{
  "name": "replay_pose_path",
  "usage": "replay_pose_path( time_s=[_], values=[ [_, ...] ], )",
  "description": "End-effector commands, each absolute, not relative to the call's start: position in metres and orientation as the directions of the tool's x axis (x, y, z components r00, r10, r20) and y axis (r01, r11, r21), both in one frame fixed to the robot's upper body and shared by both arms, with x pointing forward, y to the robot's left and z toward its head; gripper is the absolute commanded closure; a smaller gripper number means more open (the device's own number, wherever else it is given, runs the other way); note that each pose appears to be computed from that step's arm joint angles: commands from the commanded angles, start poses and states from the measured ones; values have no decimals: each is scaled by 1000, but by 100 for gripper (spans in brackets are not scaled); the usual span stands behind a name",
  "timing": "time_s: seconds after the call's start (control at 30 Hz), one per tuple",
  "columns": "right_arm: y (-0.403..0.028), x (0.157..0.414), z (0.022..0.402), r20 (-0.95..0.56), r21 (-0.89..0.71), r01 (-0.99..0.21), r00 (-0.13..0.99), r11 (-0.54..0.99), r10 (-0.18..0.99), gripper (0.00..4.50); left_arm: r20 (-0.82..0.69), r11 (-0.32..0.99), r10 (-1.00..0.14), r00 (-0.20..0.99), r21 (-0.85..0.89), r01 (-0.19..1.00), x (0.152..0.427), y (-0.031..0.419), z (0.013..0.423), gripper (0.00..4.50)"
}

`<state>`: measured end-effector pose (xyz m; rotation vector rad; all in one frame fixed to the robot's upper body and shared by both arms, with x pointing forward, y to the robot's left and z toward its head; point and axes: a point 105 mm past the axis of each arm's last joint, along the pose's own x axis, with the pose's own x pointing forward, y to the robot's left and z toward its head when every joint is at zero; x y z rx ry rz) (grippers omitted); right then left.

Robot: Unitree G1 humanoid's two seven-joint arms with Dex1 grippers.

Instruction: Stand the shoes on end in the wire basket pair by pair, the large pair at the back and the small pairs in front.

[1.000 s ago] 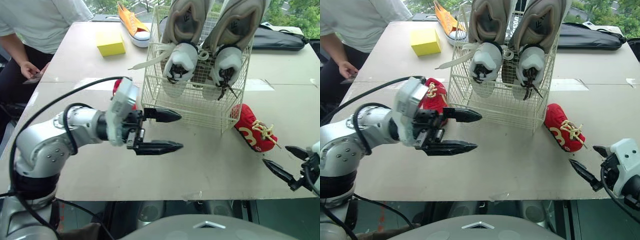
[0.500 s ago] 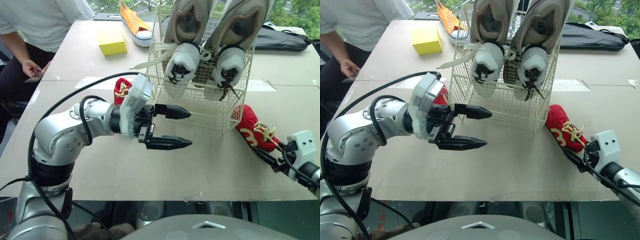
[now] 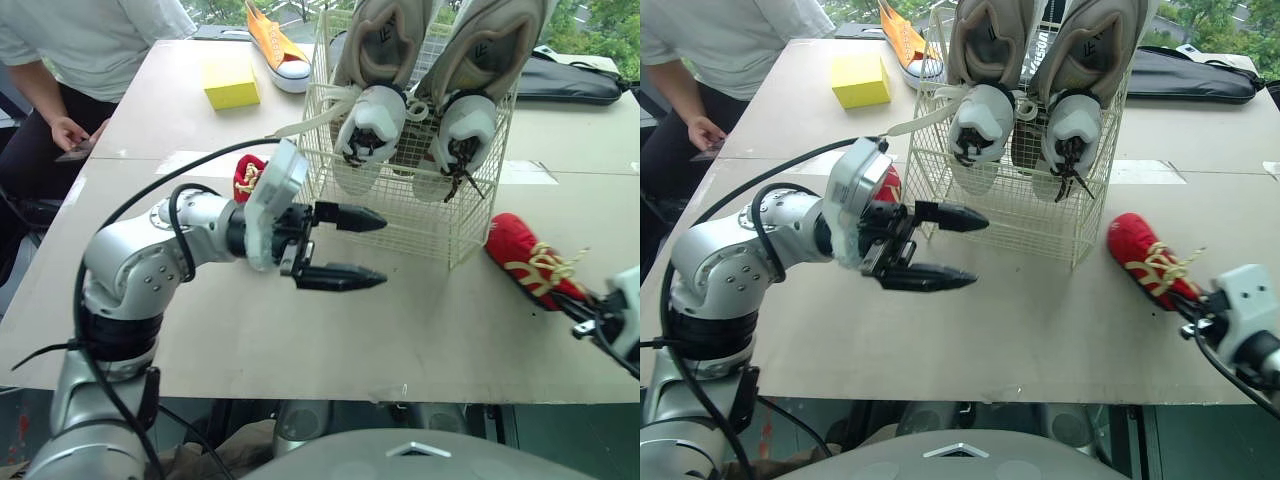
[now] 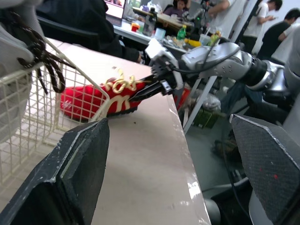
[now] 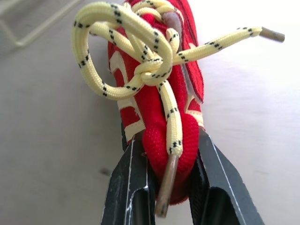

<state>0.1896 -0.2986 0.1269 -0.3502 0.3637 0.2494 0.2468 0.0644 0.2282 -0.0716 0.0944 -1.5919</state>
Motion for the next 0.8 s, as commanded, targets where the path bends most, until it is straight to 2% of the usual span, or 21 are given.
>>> replay_pose_path(
  time_s=[0.03, 0.17, 0.23, 0.37, 0.43, 0.63, 0.8],
  values=[
    [-308, 183, 199, -226, -583, -309, 950, 751, 215, 439, 59, 15, -998, 23, -127, 992, 262, 61, 259, 0],
    [-288, 175, 246, -213, -721, -409, 899, 560, 382, 442, 72, -33, -997, -19, -208, 978, 270, 62, 278, 0],
    [-267, 174, 275, -263, -776, -487, 828, 401, 495, 442, 77, -46, -997, -28, -243, 969, 281, 65, 298, 0],
    [-232, 170, 293, -362, -751, -620, 675, 228, 643, 442, 25, -56, -998, -51, -260, 964, 293, 64, 319, 0],
    [-215, 171, 297, -371, -736, -656, 599, 168, 710, 442, -26, -95, -994, -105, -267, 959, 290, 57, 321, 0],
    [-181, 179, 306, -373, -726, -687, 414, 17, 831, 445, -119, -240, -949, -291, -322, 916, 270, 27, 309, 0],
    [-166, 187, 311, -374, -751, -656, 332, -73, 866, 445, -170, -272, -916, -363, -401, 874, 260, 20, 301, 0]
  ],
)
